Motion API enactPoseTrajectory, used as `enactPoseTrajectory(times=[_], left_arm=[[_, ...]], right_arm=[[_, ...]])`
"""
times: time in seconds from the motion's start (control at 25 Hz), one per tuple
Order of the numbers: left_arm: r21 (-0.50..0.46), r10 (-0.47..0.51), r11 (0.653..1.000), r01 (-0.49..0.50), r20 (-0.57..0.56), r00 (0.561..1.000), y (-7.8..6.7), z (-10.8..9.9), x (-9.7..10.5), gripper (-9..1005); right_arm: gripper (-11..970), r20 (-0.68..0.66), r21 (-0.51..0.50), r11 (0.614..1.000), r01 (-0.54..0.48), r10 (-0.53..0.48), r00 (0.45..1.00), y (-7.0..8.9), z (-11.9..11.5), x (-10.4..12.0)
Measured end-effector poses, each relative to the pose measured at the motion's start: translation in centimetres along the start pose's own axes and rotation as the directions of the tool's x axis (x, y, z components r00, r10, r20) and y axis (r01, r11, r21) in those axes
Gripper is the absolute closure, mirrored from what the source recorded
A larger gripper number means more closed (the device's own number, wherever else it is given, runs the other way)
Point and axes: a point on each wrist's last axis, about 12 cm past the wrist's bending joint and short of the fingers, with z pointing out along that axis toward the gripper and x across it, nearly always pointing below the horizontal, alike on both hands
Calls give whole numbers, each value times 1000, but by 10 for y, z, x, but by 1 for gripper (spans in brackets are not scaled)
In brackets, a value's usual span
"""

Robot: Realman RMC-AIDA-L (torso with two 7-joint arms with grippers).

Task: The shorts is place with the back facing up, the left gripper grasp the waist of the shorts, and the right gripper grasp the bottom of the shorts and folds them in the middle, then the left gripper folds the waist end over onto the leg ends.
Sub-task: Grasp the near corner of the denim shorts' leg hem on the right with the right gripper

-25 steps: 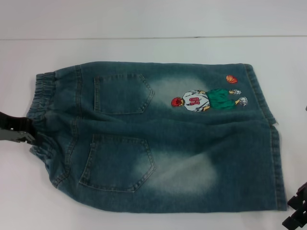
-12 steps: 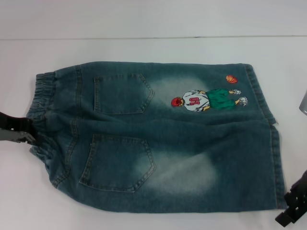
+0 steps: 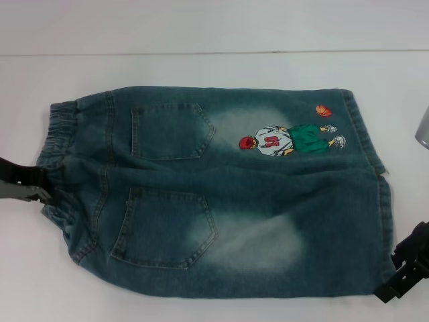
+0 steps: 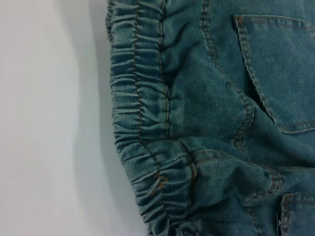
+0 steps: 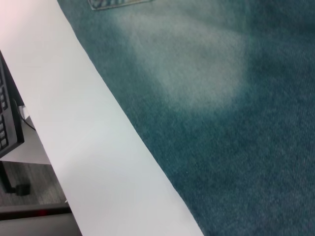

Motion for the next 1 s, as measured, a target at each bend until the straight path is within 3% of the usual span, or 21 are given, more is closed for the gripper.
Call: enactPoseTrajectory(times=[0.68,0.8,1.0], left_arm=[[0,-2,1000,2,5,1000,0,0,0,946],[1,-3,1000,3,6,1000,0,0,0,946],[3,-3,1000,2,5,1000,0,0,0,946]], right_arm=[[284,-21,-9,999,47,-47,999,3,5,-4],[500,-22,-11,999,48,-49,999,4,5,-4],[743,-24,-11,999,48,-48,999,3,3,-4]])
